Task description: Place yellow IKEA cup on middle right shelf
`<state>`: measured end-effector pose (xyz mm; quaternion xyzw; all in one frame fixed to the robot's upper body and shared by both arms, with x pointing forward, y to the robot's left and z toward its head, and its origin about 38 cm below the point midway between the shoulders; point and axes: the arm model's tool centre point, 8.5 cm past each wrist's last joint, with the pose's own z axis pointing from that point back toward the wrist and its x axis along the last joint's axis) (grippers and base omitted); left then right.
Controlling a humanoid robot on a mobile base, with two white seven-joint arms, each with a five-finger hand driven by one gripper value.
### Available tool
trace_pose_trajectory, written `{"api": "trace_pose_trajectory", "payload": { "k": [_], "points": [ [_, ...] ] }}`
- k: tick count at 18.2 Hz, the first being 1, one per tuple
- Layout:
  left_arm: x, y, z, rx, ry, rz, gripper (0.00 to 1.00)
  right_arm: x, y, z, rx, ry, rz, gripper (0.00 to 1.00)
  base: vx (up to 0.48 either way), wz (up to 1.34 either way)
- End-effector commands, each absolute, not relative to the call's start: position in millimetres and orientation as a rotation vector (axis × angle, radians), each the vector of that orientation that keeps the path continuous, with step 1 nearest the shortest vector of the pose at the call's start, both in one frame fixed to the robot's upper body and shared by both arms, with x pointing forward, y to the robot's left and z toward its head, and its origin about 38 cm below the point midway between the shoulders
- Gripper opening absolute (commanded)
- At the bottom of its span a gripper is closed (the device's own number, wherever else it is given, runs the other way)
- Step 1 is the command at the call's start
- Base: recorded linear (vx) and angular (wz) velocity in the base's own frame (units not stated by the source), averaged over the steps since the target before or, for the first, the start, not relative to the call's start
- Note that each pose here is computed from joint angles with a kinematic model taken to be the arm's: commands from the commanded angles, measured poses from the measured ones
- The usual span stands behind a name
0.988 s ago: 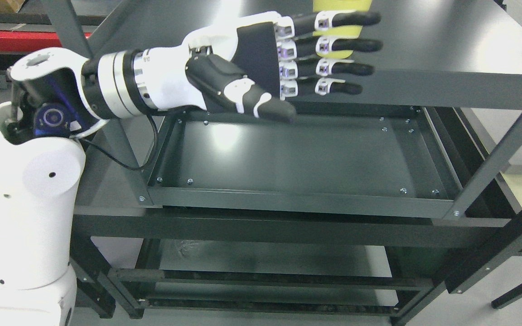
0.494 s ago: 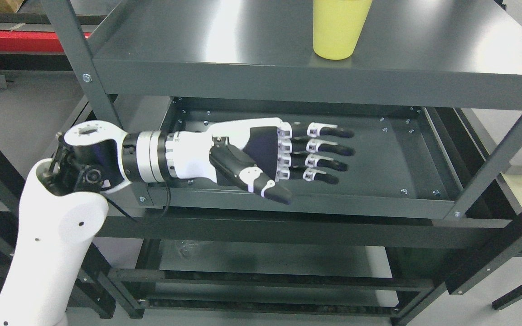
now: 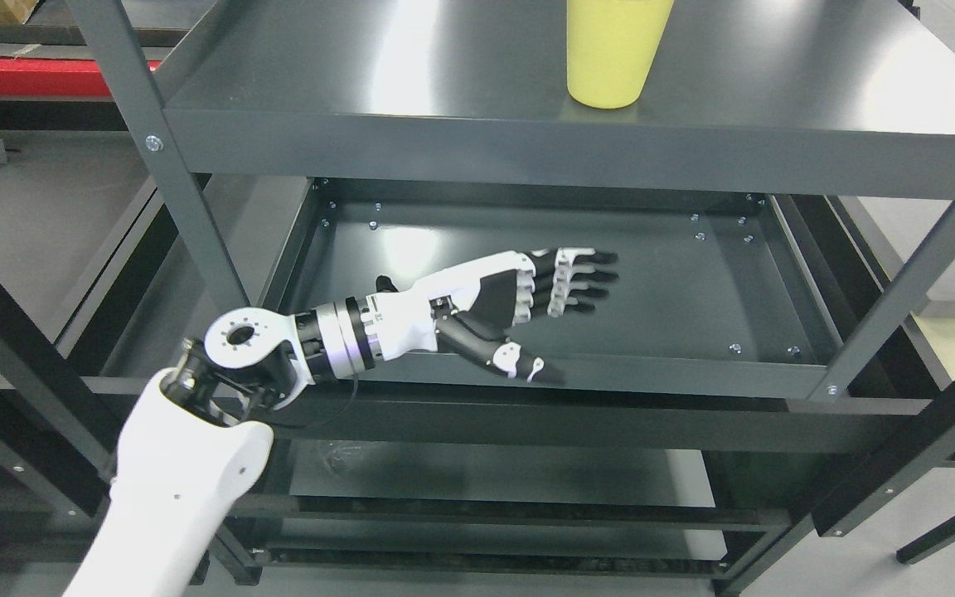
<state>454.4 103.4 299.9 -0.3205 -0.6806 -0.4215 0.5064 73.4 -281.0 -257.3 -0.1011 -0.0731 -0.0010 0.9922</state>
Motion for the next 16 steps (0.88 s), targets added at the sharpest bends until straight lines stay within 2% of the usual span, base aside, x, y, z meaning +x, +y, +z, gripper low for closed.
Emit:
{"api": "trace_pose_trajectory", "payload": {
  "k": [1, 2, 4, 11, 16],
  "points": [
    [509, 119, 202, -0.332, -1.668, -0.666, 0.98, 64, -290.9, -257, -0.216, -0.132, -0.008, 0.99, -0.002, -0.05],
    [508, 132, 187, -0.2, -1.699, -0.563, 0.99, 64, -290.9, -257, -0.216, -0.132, -0.008, 0.99, -0.002, -0.05],
    [502, 148, 177, -0.098, -1.772, -0.419, 0.98, 64, -290.9, -257, -0.216, -0.132, -0.008, 0.99, 0.004, -0.1],
    [486, 163, 168, -0.06, -1.816, -0.319, 0.99, 64, -290.9, -257, -0.216, -0.132, -0.008, 0.99, 0.005, -0.1],
    [477, 184, 203, 0.045, -1.876, -0.151, 0.99, 65, -290.9, -257, -0.216, -0.134, -0.008, 0.99, 0.004, -0.1]
  ]
}}
